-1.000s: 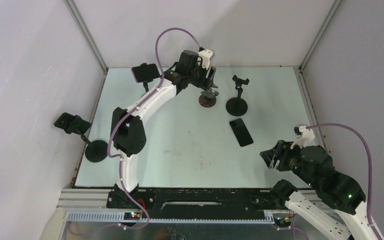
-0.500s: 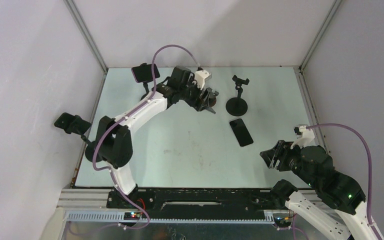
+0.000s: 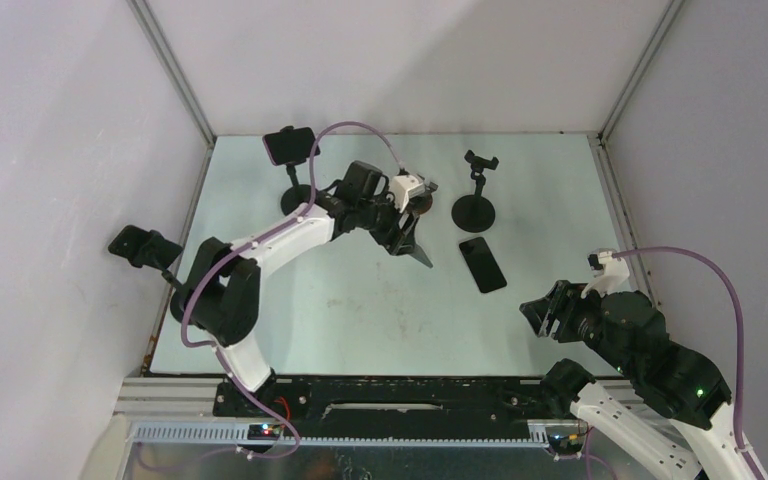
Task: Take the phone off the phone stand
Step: Place the phone at the center of the board.
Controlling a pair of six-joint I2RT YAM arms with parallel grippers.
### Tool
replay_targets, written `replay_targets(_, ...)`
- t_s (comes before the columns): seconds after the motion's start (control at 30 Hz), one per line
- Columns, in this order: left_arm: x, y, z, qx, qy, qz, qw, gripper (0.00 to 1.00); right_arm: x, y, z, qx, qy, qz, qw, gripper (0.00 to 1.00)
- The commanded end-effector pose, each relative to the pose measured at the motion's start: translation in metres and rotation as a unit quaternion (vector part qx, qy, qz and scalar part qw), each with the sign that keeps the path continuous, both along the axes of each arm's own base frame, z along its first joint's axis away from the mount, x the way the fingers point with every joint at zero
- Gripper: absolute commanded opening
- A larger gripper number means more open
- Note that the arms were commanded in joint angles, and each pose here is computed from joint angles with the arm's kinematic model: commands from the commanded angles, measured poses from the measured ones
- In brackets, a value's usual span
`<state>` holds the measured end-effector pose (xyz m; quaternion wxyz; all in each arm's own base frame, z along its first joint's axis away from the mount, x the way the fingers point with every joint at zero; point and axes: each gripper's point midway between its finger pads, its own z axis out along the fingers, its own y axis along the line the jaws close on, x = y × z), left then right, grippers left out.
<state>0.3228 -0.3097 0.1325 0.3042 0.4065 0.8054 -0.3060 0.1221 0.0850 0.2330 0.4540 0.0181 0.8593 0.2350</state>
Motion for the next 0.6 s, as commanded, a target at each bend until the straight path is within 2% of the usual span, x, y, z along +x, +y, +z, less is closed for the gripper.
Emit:
replay_targets(0.0, -0.008, -0.019, 0.037, -0.055, -0.045, -0.048, 0.996, 0.00, 0.003, 0.000, 0.001, -0.004, -0.004, 0.000, 1.000, 0.60)
replay_targets(0.23, -0.033, -0.026, 0.024, -0.033, -0.105, -0.168, 0.980, 0.00, 0.002, 0.000, 0.001, -0.003, -0.005, 0.000, 1.000, 0.60)
replay_targets(0.4, -0.045, -0.027, 0.016, -0.019, -0.088, -0.230, 0.969, 0.00, 0.003, 0.001, 0.001, -0.004, -0.005, 0.001, 1.000, 0.60)
replay_targets(0.57, -0.062, -0.030, 0.019, -0.040, -0.112, -0.314, 0.942, 0.00, 0.003, 0.001, 0.001, -0.004, -0.005, 0.001, 1.000, 0.60)
